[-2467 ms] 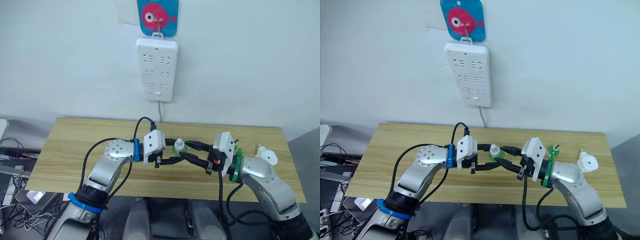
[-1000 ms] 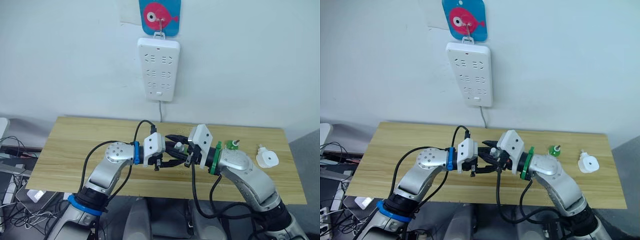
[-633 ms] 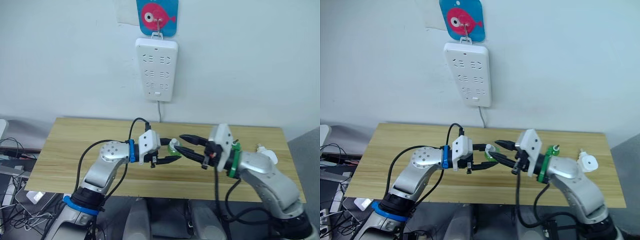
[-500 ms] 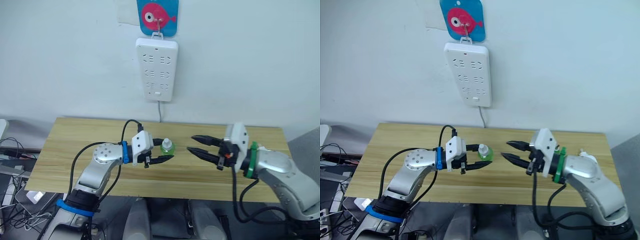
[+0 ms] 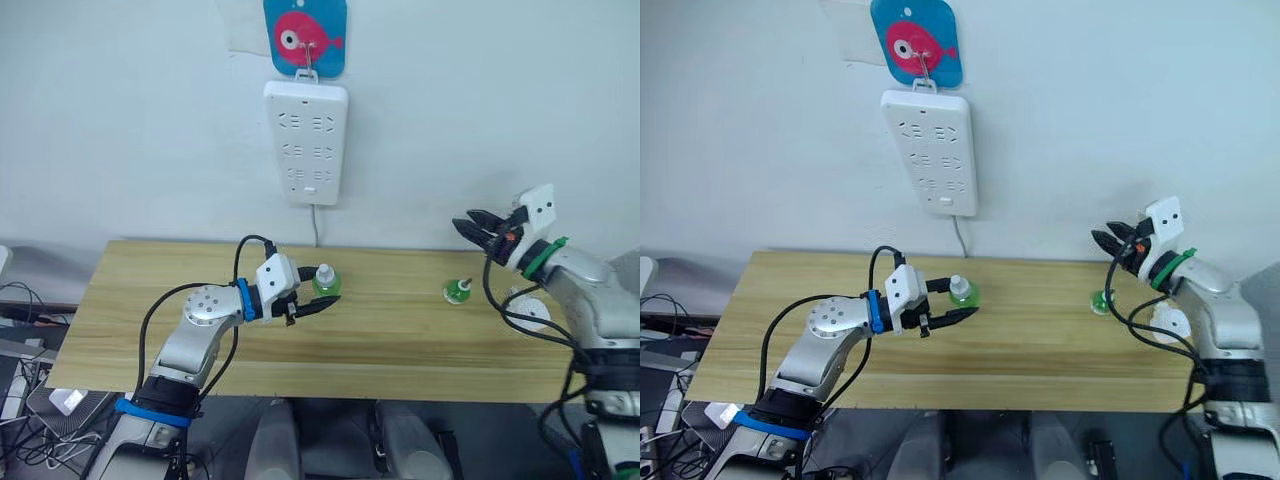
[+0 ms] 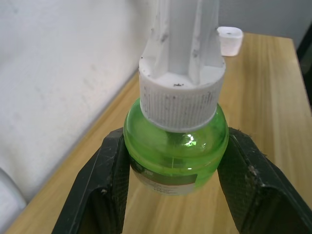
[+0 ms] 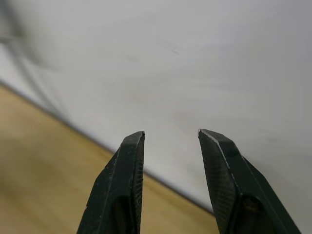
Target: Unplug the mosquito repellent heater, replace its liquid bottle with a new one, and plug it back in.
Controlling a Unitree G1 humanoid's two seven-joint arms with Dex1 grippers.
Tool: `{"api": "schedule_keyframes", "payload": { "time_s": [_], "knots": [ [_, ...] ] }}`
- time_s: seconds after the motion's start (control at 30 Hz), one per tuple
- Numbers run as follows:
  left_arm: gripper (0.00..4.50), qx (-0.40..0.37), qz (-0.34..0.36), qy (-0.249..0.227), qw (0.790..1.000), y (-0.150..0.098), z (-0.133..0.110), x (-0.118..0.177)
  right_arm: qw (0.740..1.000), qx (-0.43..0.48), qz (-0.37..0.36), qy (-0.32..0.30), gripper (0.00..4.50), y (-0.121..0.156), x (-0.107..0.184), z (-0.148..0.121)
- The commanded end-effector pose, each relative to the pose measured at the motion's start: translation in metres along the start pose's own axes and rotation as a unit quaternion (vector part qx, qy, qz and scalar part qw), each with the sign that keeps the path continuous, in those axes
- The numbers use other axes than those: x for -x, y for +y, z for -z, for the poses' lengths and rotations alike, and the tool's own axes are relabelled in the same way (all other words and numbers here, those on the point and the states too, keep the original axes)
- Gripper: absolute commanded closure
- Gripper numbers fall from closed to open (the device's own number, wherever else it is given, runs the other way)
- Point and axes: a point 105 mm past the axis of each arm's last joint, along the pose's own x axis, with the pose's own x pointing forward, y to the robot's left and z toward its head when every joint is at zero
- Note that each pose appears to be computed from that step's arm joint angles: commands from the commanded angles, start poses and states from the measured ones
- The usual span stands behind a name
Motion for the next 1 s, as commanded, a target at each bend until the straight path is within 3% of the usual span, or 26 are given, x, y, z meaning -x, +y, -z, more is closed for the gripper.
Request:
{"api": "schedule_keyframes", "payload": {
  "time_s": [0.03, 0.13, 0.3, 0.4, 0.57, 0.63, 0.77, 0.87, 1.0],
  "knots": [
    [2.3, -0.016, -0.02, -0.011, 1.0, 0.008, -0.009, 0.002, 0.989, 0.055, 0.134, 0.009, 2.53, -0.04, 0.011, 0.021],
    [2.3, -0.02, -0.026, -0.009, 0.999, 0.012, -0.009, 0.005, 0.98, 0.061, 0.192, 0.001, 1.81, -0.054, 0.024, 0.029],
    [2.3, -0.022, -0.035, -0.004, 0.999, 0.017, -0.01, 0.008, 0.993, 0.048, 0.105, -0.025, 0.02, -0.005, 0.034, 0.028],
    [2.3, -0.023, -0.04, 0.0, 0.999, 0.023, -0.009, 0.011, 0.997, 0.048, 0.044, -0.029, 0.02, 0.02, 0.035, 0.02],
    [2.3, -0.027, -0.018, 0.002, 0.999, 0.02, -0.01, 0.008, 0.996, 0.049, -0.07, -0.03, 0.02, 0.037, 0.036, -0.003],
    [2.3, -0.03, 0.008, 0.0, 1.0, 0.014, -0.011, 0.003, 0.987, 0.034, -0.154, -0.022, 0.02, 0.05, 0.044, -0.011],
    [2.3, -0.039, 0.046, -0.015, 0.998, 0.012, -0.02, -0.011, 0.945, -0.004, -0.326, 0.027, 0.02, 0.092, 0.075, -0.022],
    [2.3, -0.045, 0.059, -0.025, 0.997, 0.013, -0.023, -0.021, 0.932, 0.001, -0.363, 0.021, 0.02, 0.11, 0.081, -0.033],
    [2.3, -0.057, 0.094, -0.051, 0.993, 0.009, -0.039, -0.033, 0.934, 0.023, -0.353, -0.051, 0.02, 0.137, 0.062, -0.059]
  ]
}}
